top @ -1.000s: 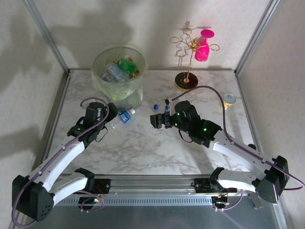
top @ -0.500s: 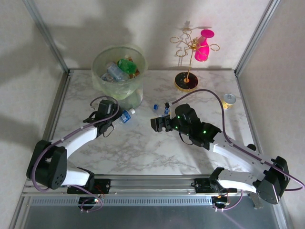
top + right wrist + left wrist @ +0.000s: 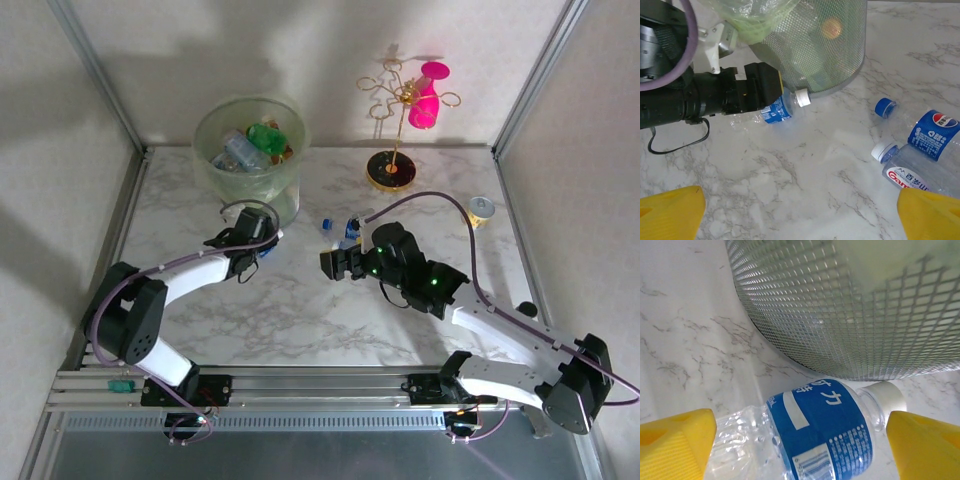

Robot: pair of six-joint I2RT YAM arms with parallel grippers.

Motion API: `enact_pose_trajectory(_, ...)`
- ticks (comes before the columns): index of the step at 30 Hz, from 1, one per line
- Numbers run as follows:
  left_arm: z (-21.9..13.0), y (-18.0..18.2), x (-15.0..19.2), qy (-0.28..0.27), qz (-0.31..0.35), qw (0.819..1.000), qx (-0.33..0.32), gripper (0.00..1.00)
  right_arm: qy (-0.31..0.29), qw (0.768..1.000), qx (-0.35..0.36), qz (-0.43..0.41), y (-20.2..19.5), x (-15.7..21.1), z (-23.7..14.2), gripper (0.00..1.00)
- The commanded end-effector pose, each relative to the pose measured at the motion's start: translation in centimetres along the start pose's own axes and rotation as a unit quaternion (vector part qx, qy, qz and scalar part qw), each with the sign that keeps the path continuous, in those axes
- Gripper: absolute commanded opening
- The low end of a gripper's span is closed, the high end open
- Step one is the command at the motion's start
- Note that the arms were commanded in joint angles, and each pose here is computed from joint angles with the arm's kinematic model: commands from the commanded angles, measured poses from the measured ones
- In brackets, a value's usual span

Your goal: Put the plastic bottles in the bin

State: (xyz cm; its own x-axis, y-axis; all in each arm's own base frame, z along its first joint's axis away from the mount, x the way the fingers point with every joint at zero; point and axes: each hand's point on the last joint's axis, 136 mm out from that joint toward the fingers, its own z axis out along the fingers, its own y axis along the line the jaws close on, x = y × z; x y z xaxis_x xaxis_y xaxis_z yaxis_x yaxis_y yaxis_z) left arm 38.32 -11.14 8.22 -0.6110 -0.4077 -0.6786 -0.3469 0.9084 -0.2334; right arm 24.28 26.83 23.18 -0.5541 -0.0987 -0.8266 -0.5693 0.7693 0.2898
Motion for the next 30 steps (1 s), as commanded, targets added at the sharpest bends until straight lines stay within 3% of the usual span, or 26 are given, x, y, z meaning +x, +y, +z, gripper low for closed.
enact_pose_trajectory(1,0.9,-0.2,0.3,0.001,0.044,0.999,-0.022,0.86,-0.013,1.0,-0.012,0.004,0.2,-0.3,-0.3,0.99)
enact_pose_trajectory(6,2.1,-1.7,3.8,0.075,0.081,0.994,-0.007,0.83,-0.005,1.0,-0.013,0.0,0.2,0.1,-0.2,0.98)
enact_pose_trajectory(14,0.7,-4.4,7.6,0.126,0.114,0.985,0.04,0.84,-0.003,1.0,-0.017,0.0,0.2,0.4,-0.4,0.99)
enact_pose_trajectory(19,-0.1,-6.0,11.0,0.195,0.114,0.97,0.09,0.86,-0.005,1.0,-0.016,-0.001,0.2,0.1,-0.5,0.99)
enact_pose_trajectory(25,-2.4,-7.5,11.5,0.209,0.135,0.961,0.123,0.99,-0.002,1.0,-0.016,-0.002,0.2,0.3,-0.5,0.99)
enact_pose_trajectory(30,-4.1,-8.6,11.2,0.207,0.164,0.953,0.147,1.0,-0.004,1.0,-0.017,-0.003,0.2,0.2,-0.5,0.99)
